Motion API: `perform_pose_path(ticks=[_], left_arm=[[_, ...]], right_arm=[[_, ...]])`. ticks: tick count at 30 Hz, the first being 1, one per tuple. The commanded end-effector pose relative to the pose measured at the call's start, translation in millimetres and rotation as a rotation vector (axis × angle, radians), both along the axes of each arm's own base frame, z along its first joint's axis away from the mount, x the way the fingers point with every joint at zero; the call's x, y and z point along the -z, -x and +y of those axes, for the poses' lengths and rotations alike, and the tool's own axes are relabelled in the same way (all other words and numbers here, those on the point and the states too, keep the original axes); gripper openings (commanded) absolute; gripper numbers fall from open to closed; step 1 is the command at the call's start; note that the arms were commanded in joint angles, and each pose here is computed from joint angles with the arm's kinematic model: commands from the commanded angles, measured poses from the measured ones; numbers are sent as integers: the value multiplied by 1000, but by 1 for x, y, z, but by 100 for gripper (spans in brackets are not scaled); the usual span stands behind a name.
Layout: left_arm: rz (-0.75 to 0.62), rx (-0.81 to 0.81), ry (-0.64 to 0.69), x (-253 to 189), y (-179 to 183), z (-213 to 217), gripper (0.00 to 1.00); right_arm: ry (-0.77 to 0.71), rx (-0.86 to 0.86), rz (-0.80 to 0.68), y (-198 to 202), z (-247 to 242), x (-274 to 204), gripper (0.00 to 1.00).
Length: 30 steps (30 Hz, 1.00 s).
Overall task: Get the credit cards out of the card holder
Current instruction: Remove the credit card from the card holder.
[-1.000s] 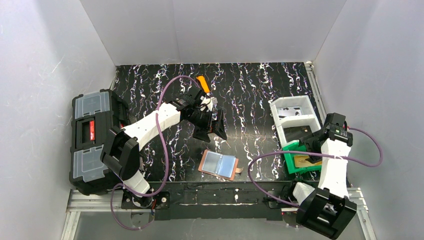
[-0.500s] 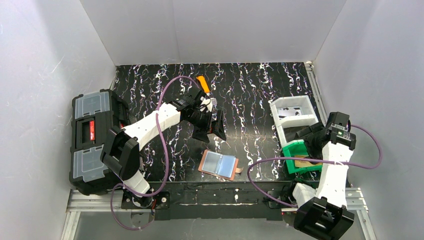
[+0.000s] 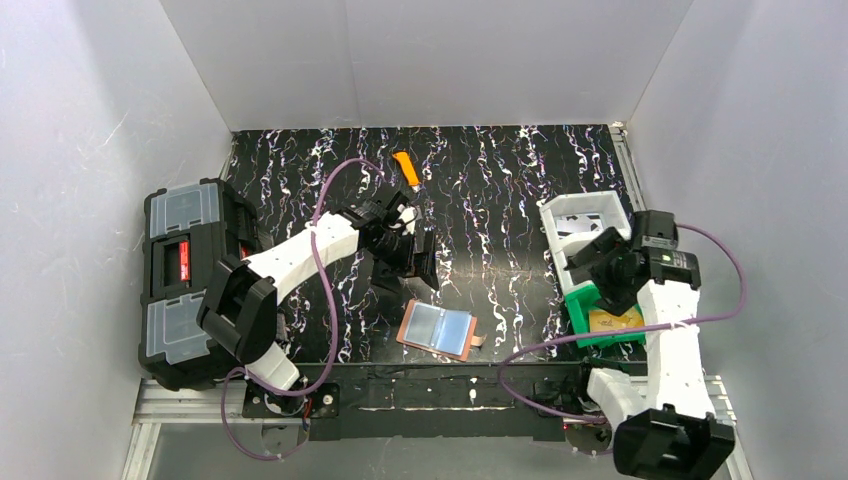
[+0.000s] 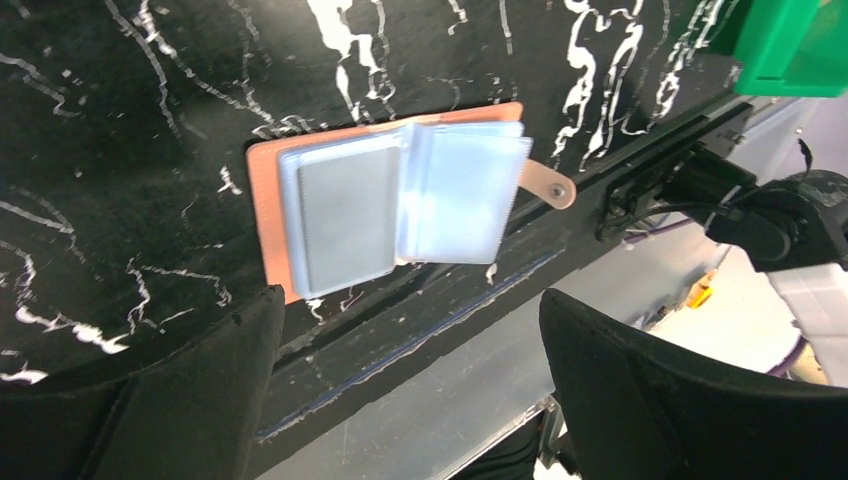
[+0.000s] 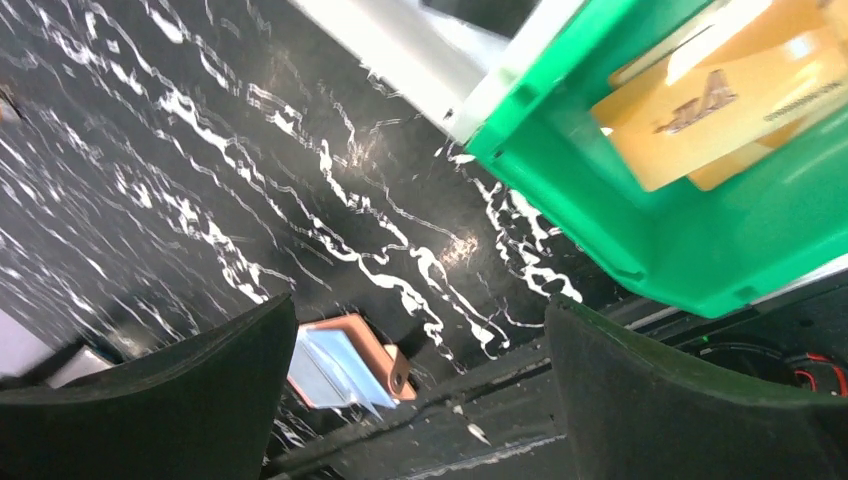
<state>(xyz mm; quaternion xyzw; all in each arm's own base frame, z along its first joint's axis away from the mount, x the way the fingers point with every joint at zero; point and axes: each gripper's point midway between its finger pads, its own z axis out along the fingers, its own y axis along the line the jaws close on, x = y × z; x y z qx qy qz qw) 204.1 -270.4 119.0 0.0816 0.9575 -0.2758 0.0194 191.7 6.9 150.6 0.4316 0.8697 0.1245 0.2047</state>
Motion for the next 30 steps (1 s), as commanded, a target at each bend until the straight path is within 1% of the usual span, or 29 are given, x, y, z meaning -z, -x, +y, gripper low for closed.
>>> perform_pose_path(ticks=[1,5,11,19,28,30], left_arm=[[-45,-42,-52,-6,2,23,100],[-30,-100,-102,6,-1,45,100],[3,-166,-144,20,-3,73,100],[0,-256,-160,19,-15,91,100],[-21,-314,-130,9,-29,98,100],[-23,-318,-126,8,-32,99,100]], right_arm=[[20,-102,-47,-21,30,-12,100],[-11,-229,-46,-24,77,-7,100],[16,-386,-38,-20,143,1,100],[66,-568,-24,-8,225,9,100],[92,-683,32,6,285,31,100],[86,-701,49,10,294,38,94]])
